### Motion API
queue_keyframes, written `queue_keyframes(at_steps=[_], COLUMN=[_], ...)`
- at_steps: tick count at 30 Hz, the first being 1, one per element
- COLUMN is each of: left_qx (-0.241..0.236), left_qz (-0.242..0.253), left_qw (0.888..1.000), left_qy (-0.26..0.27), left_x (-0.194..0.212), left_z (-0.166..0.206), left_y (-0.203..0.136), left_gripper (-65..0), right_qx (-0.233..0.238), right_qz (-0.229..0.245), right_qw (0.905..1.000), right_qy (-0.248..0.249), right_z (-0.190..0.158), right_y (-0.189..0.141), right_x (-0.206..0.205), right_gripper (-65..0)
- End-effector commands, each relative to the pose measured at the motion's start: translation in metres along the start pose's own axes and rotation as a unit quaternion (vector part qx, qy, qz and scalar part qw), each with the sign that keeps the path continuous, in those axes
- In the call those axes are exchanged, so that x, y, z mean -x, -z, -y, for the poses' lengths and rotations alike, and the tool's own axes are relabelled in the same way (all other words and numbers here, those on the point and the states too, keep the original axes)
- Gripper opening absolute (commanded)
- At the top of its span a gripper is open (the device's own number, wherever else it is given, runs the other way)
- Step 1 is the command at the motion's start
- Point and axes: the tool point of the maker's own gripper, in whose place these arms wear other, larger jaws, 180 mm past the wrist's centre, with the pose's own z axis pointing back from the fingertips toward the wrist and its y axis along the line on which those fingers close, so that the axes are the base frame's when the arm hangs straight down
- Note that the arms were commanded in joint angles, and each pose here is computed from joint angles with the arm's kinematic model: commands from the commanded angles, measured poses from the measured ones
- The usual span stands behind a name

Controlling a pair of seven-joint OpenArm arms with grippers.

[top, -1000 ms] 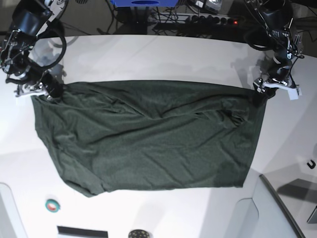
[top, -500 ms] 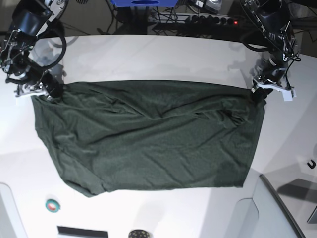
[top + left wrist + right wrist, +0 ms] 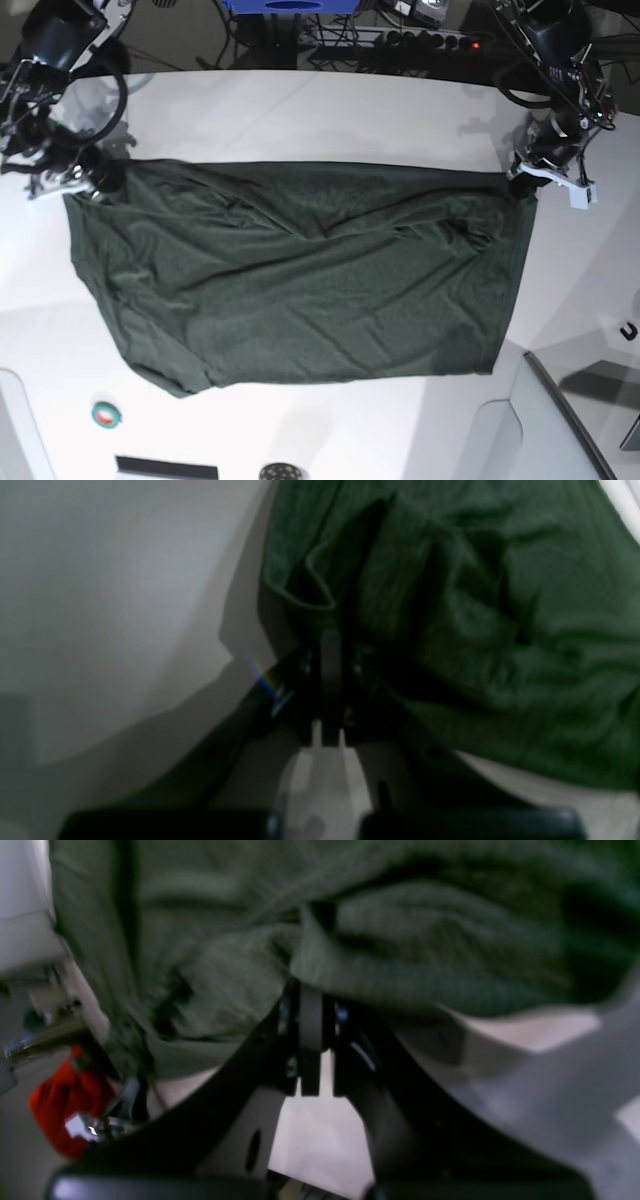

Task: Layout the t-shirt on the table in an organized manner, then fold the t-shirt properly
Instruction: 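Hold both shirt corners and pull the edge taut, then drag the shirt by its corners toward the robot with both grippers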

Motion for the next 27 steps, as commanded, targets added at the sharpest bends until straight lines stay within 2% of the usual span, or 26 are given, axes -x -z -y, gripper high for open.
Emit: queue_keyframes(at_steps=[1,4,7,11,13,16,21,22,25,27], left_qx=[0.001,-0.029,-0.033,-0.052,-0.062,-0.078,-0.085,-0.085,-0.087,-0.087], left_qz=[0.031,0.033,0.041,0.052,0.051,0.016,0.003,0.003,0.003,0.005], left_qw=[0.999,0.997,0.995,0.994,0.995,0.995,0.994,0.994,0.993,0.993], left_qy=[0.027,0.058,0.086,0.078,0.067,0.063,0.073,0.075,0.079,0.079], left_x=[-0.032,-0.055,-0.073,-0.082,-0.080,-0.059,-0.041,-0.039,-0.038,-0.040], left_z=[0.000,0.000,0.010,-0.002,-0.011,-0.024,-0.024,-0.023,-0.023,-0.022], left_y=[-0.009,-0.023,-0.031,-0.044,-0.049,-0.058,-0.069,-0.070,-0.072,-0.072], left_gripper=[-65.0,-65.0,-65.0,-65.0,-65.0,-65.0,-65.0,-65.0,-65.0,-65.0], right_qx=[-0.013,-0.013,-0.019,-0.021,-0.016,-0.007,0.019,0.022,0.008,0.002], right_qz=[0.025,0.035,0.030,0.037,0.036,0.003,-0.009,-0.018,-0.041,-0.036], right_qw=[0.9995,0.9992,0.9993,0.9991,0.9992,1.0000,0.9998,0.9996,0.9991,0.9992], right_qy=[-0.011,-0.016,-0.011,-0.004,0.002,0.006,0.001,0.004,0.009,0.016], right_z=[-0.016,-0.034,-0.046,-0.050,-0.044,-0.034,-0.014,-0.010,0.000,0.007], right_y=[-0.009,-0.023,-0.026,-0.031,-0.034,-0.035,-0.044,-0.044,-0.044,-0.047], right_x=[-0.021,-0.032,-0.039,-0.046,-0.044,-0.027,-0.005,0.004,0.037,0.048], right_gripper=[-62.9,-62.9,-62.9,-62.9,-62.9,-62.9,-61.2,-58.5,-43.7,-36.6])
